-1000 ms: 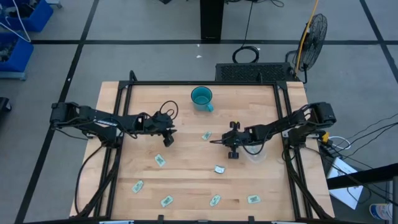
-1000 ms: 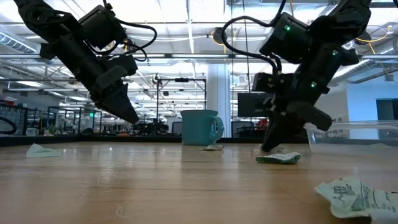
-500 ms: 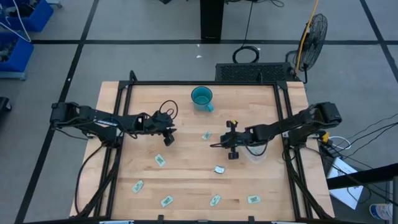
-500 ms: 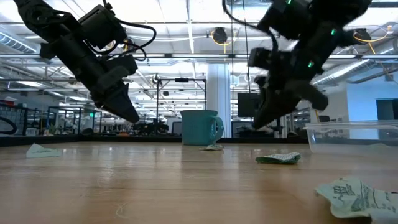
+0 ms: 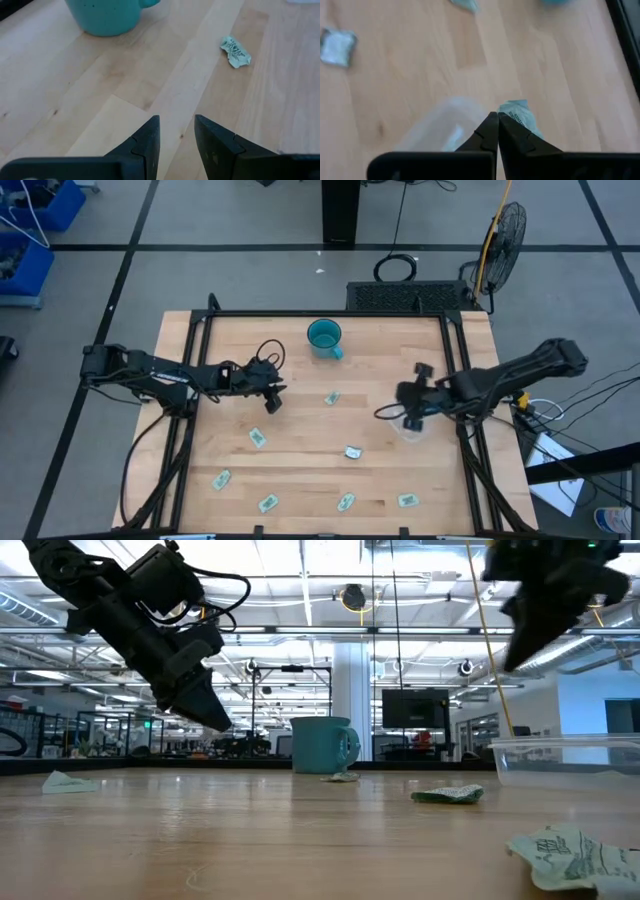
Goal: Pick and place Stevia / Truvia into bins
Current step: Put the white stevia packet into the transparent container
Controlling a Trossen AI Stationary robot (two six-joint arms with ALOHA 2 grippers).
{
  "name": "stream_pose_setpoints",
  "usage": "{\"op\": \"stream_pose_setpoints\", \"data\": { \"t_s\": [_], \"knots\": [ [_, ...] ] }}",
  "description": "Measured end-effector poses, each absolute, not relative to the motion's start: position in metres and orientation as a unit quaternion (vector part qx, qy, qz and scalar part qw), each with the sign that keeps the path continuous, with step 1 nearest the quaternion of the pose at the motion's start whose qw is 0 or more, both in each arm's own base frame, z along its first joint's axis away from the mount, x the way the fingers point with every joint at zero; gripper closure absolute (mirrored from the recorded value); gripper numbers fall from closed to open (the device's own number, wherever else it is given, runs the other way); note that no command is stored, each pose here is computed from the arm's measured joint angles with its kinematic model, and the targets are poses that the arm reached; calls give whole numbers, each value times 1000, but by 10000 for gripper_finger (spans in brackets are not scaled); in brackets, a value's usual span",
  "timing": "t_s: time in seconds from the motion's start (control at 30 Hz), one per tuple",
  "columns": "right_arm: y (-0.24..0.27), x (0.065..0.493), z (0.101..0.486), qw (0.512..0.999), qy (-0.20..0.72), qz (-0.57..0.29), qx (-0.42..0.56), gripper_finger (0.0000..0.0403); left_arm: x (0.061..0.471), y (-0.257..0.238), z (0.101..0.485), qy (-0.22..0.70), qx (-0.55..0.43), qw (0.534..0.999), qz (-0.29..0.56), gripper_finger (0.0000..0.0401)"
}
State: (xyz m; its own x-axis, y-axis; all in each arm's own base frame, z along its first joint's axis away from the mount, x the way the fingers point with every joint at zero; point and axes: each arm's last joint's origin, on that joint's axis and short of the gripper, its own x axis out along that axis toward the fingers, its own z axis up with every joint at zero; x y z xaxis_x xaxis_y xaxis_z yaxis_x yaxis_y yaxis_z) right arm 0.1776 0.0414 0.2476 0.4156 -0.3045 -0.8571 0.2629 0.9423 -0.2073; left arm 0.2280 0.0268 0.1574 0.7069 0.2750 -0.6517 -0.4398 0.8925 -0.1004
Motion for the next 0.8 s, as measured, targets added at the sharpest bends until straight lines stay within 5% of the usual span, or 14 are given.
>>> {"op": "stream_pose_setpoints", "data": {
  "t_s": [0.23,0.8],
  "knots": [
    [41,152,249,787,576,-184,117,403,228,27,158,327,-125,916,195,274],
    [48,164,212,806,561,-131,136,403,228,27,158,327,-125,916,195,274]
  ]
}}
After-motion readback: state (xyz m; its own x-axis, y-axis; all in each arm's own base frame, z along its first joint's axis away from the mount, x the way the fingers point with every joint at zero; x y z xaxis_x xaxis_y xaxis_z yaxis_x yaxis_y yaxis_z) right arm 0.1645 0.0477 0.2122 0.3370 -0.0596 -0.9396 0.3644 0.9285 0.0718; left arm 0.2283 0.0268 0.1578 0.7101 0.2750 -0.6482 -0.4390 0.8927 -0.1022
